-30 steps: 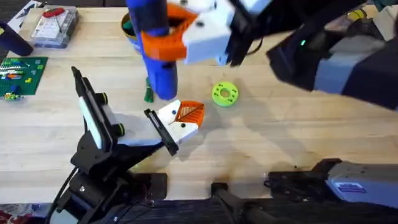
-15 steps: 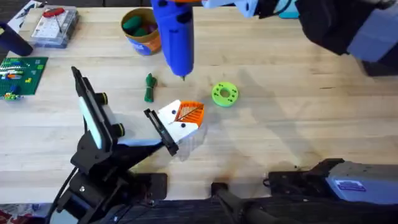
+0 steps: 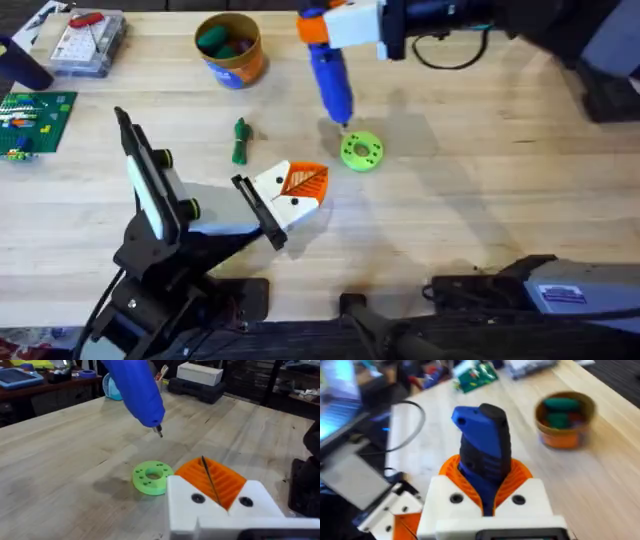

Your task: Pick up the gripper from the table and insert it into the empty holder that is missing its gripper. Then pick up a screw, insert it into the mounting hole, and use the screwdriver to tighten it. Finally, clean up the table by picking up the vegetable and placing it into the bucket.

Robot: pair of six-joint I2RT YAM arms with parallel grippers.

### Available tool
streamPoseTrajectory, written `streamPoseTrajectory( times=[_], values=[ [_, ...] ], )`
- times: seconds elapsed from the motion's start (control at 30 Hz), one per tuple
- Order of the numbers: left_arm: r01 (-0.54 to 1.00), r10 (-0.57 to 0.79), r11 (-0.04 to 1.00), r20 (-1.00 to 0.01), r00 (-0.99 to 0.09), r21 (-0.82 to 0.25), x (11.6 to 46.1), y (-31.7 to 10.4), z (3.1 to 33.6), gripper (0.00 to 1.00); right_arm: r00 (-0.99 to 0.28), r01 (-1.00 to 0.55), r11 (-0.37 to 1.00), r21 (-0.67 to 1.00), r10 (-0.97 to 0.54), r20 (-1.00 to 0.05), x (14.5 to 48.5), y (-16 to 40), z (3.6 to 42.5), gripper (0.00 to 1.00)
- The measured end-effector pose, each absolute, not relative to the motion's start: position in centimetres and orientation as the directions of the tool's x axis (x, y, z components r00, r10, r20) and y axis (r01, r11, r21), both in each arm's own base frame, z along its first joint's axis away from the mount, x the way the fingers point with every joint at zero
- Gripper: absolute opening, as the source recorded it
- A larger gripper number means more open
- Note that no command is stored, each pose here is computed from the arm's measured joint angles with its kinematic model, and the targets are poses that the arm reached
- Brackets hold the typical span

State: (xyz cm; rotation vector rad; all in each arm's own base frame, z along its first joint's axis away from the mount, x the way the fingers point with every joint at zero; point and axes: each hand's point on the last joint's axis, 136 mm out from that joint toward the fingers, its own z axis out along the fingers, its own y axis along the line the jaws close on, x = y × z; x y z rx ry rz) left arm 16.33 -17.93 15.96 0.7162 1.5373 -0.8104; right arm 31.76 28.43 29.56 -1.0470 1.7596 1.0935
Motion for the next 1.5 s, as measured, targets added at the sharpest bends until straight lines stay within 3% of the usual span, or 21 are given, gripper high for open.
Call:
streamPoseTrajectory(
  times=[0.17,0.4,0.8,1.0,1.23,1.5],
  values=[
    [0.817,-0.004,0.569,-0.993,-0.115,-0.097,16.3,-17.9,16.0,0.017,-0.349,-0.876,0.462,0.136,-0.414,-0.841,33.3,24.3,28.5,0.058],
    [0.817,-0.004,0.568,-0.993,-0.115,-0.097,16.3,-17.9,16.0,0.017,-0.324,-0.792,0.589,-0.163,-0.632,-0.704,35.2,19.1,28.6,0.059],
    [0.816,-0.005,0.570,-0.993,-0.115,-0.097,16.4,-17.9,16.0,0.017,-0.486,-0.663,0.629,-0.406,-0.774,-0.406,36.5,10.2,25.0,0.057],
    [0.794,-0.007,0.601,-0.994,-0.113,-0.094,16.9,-17.5,16.0,0.007,-0.507,-0.725,0.560,-0.402,-0.828,-0.240,37.2,7.6,21.0,0.059],
    [0.742,-0.011,0.665,-0.994,-0.110,-0.090,18.0,-16.6,15.9,0.007,-0.397,-0.890,0.383,-0.248,-0.918,0.009,35.7,6.7,11.5,0.056],
    [0.714,-0.006,0.694,-0.993,-0.120,-0.091,18.5,-16.2,15.6,0.006,-0.323,-0.939,0.307,-0.154,-0.942,0.094,36.2,6.7,5.2,0.055]
  ],
)
